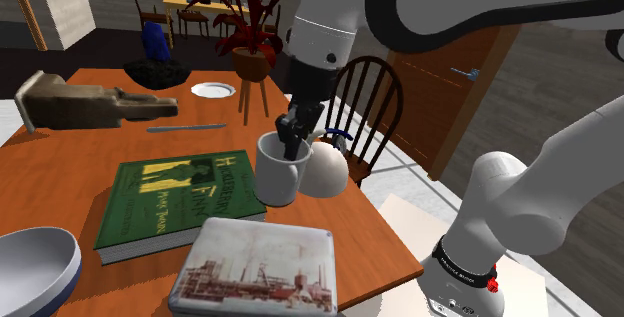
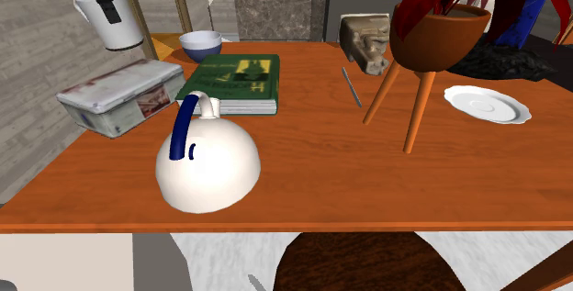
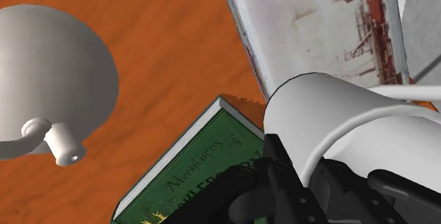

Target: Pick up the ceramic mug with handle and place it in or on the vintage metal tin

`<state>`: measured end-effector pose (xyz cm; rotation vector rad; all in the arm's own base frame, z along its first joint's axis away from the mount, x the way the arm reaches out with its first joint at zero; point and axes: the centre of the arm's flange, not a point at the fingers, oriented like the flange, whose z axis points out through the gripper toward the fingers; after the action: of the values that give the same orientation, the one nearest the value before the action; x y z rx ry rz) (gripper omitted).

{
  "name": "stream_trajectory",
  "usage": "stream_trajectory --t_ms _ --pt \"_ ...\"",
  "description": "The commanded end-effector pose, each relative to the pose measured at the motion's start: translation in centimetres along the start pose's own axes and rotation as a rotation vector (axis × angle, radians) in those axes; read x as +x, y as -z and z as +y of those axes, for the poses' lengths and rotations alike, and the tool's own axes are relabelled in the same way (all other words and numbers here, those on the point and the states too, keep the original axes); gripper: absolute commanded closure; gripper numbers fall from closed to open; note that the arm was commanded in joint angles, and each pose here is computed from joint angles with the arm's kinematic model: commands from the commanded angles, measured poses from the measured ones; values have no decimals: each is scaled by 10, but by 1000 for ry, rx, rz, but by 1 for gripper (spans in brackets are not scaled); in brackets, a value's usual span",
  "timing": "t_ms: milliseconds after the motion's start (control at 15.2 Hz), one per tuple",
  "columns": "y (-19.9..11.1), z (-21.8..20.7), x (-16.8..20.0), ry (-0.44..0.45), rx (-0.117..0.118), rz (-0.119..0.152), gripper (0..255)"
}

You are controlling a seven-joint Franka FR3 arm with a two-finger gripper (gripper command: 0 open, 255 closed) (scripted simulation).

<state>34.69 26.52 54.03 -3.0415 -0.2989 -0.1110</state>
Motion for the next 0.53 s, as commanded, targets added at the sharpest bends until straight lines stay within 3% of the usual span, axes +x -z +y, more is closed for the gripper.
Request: stream_trajectory --t_ms 0,264,462 --pt "0 -25 -10 -2 0 0 255" --pt "1 -76 -29 -2 0 0 255" --pt "-15 -75 -30 -2 0 0 255"
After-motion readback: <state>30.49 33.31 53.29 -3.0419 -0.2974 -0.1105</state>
